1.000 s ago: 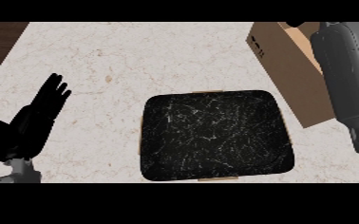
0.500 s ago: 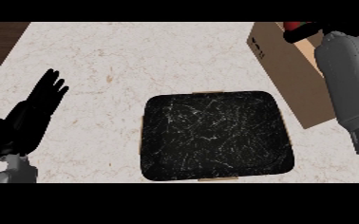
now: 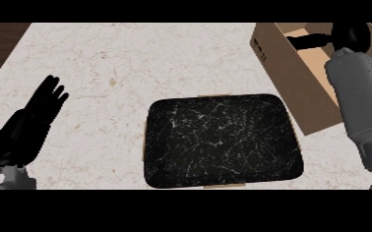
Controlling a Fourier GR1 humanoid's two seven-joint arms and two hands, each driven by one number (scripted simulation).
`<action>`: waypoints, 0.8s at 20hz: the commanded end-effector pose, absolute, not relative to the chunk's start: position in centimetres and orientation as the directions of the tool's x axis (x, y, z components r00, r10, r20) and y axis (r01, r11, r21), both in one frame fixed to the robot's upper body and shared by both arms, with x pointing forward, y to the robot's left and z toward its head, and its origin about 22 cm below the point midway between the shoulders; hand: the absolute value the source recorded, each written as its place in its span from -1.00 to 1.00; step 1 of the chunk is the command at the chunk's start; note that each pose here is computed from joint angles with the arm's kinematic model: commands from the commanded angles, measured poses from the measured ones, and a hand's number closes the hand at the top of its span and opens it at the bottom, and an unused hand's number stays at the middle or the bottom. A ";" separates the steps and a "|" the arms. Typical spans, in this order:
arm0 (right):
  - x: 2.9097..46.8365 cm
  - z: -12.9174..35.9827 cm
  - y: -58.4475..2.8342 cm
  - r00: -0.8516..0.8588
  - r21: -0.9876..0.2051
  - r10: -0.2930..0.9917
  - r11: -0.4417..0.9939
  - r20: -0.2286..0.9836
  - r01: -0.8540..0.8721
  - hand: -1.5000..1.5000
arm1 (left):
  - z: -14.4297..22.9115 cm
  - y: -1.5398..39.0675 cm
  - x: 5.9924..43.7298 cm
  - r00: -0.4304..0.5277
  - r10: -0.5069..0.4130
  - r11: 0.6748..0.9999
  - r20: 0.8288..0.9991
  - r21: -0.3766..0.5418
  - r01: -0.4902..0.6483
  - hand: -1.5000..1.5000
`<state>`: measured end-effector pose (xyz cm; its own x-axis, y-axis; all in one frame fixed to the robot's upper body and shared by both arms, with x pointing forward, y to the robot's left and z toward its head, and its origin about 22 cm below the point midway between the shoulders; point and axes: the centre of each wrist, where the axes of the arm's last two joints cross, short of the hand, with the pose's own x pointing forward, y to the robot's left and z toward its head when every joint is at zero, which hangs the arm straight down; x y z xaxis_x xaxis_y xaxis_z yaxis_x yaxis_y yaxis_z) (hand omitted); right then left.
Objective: Pick the tomato from the tray and place it in the cardboard box
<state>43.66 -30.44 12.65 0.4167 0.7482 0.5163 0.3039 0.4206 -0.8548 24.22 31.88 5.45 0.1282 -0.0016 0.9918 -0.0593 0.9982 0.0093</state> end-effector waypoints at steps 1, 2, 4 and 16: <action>43.2 13.7 -31.3 0.315 -0.690 0.640 0.495 0.701 0.528 -1.00 | 6.0 31.0 25.5 0.122 0.009 0.997 0.993 0.000 -0.076 0.00; 43.4 14.3 -31.4 0.289 -0.636 0.600 0.514 0.746 0.575 -1.00 | 6.0 31.7 24.8 0.122 -0.024 0.997 0.992 0.033 -0.071 0.00; 42.9 13.9 -31.8 0.278 -0.577 0.542 0.519 0.793 0.631 -1.00 | 5.2 32.1 24.1 0.128 -0.002 0.999 0.992 0.009 -0.052 0.00; 34.8 15.3 -41.1 0.149 -0.378 0.404 0.579 0.903 0.722 -1.00 | 5.4 31.6 24.9 0.137 0.003 0.996 0.991 0.008 -0.084 0.00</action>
